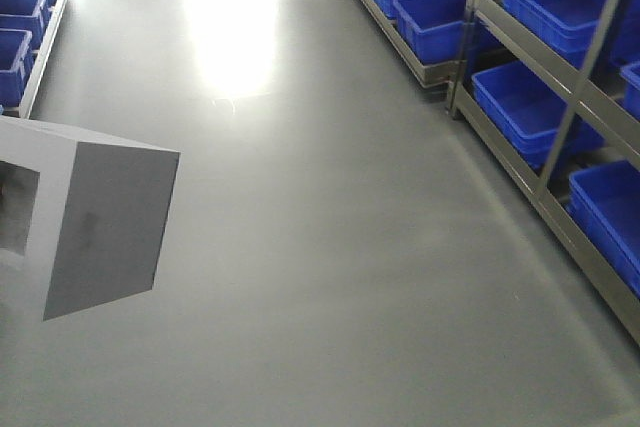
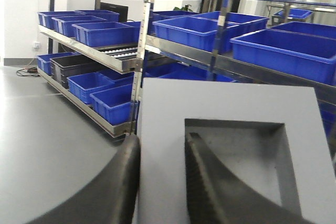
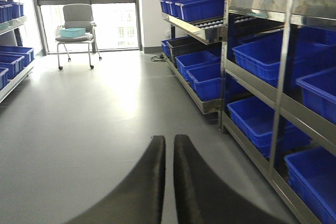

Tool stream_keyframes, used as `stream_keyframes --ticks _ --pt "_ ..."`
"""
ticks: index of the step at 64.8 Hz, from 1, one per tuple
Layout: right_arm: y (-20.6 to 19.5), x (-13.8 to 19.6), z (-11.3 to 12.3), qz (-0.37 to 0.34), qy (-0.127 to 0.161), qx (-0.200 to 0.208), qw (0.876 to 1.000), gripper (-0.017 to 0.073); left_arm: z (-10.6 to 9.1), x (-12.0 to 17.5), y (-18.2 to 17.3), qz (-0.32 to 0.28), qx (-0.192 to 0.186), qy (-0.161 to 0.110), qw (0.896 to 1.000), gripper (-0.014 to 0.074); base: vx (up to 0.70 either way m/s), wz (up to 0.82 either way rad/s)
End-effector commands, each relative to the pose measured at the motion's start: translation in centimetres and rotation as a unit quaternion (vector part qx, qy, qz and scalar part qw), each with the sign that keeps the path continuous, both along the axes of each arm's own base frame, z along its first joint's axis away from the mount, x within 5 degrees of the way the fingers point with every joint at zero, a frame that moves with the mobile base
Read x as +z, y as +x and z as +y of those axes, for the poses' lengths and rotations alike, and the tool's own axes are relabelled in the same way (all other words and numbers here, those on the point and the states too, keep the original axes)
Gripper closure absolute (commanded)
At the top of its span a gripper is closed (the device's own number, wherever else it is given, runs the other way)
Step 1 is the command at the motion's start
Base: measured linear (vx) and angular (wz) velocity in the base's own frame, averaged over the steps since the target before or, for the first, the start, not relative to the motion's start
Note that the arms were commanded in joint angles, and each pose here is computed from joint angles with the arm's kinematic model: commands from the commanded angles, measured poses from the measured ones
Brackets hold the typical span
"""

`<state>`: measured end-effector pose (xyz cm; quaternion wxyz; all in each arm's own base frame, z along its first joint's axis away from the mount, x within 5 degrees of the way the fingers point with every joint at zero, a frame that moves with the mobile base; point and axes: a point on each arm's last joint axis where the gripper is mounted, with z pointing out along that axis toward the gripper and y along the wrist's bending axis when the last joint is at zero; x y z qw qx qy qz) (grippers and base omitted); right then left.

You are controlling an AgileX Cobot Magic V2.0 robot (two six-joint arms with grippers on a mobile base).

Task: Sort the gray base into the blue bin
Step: 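Drive down the aisle between the blue bin shelves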

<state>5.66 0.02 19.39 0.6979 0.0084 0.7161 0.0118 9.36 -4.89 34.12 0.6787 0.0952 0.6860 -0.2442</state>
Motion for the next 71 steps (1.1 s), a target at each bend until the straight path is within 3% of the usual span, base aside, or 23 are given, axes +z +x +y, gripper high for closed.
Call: stream_keyframes --ticks 1,71 --pt "-0.1 0.9 0.0 -0.046 -0.006 -0.001 0.999 0.0564 0.27 1.97 -0.18 -0.054 0.008 -0.04 0.998 0.0599 0.51 0.16" --pt "-0.1 0.9 0.0 -0.046 -0.006 -0.001 0.999 0.0564 0.27 1.97 -0.18 -0.054 0.008 -0.04 0.998 0.0599 0.45 0.14"
